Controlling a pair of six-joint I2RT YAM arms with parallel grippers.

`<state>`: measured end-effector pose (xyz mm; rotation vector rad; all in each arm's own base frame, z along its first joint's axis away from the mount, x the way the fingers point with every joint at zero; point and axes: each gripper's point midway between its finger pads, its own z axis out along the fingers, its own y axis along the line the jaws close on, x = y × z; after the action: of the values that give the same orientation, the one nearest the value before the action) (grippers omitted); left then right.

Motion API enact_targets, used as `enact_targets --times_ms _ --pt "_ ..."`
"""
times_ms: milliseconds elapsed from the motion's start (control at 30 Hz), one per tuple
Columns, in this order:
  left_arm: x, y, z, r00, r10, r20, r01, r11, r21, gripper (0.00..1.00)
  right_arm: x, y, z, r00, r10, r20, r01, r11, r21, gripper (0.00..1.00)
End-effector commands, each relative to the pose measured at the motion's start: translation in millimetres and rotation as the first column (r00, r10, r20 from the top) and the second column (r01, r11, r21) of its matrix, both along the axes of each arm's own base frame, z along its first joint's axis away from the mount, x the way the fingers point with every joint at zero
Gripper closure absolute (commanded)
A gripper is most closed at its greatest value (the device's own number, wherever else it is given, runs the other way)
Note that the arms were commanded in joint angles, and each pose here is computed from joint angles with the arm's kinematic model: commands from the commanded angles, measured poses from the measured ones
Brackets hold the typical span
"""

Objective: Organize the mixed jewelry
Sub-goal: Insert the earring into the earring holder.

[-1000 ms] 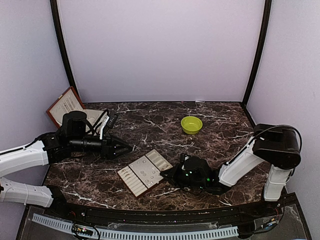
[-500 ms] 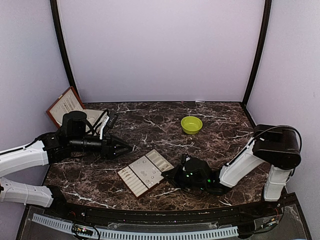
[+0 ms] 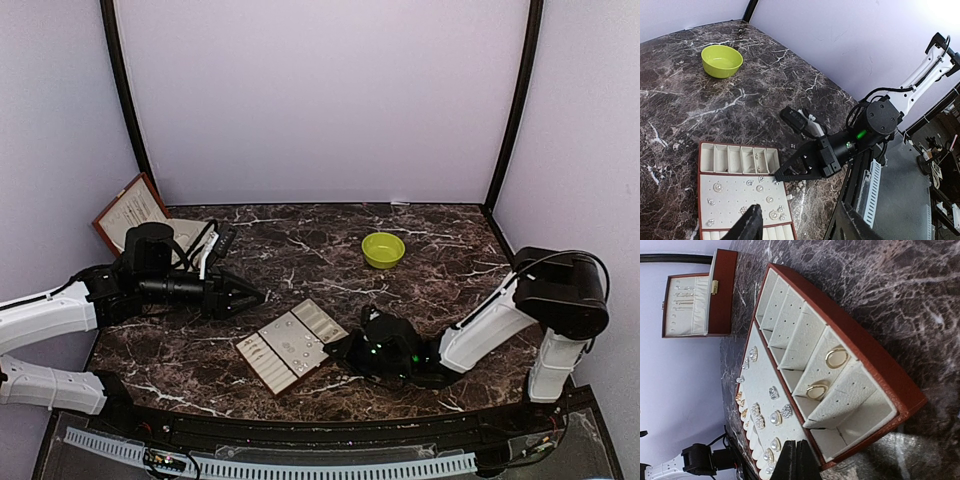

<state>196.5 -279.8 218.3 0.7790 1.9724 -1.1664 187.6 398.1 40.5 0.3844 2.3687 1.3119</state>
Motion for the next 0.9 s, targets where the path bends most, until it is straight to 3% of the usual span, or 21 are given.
enact_targets --times_ms 0,500,867 --pt "-0.7 0.2 2.9 1.000 -0.003 0.011 0.004 1.000 -0.022 0.49 1.3 -18.5 -6.9 1.000 -0.016 0.027 0.020 0.990 -0.141 1.00" --pt "-0.7 0.7 2.5 1.000 -0.001 0.011 0.001 1.000 -0.021 0.48 10.0 -13.3 17.7 0.992 0.049 0.119 -0.014 0.960 -0.279 0.84" --pt "0.1 0.7 1.4 1.000 0.002 0.009 -0.002 1.000 -0.018 0.49 11.8 -4.0 29.5 0.975 0.127 0.182 -0.045 0.917 -0.396 0.94"
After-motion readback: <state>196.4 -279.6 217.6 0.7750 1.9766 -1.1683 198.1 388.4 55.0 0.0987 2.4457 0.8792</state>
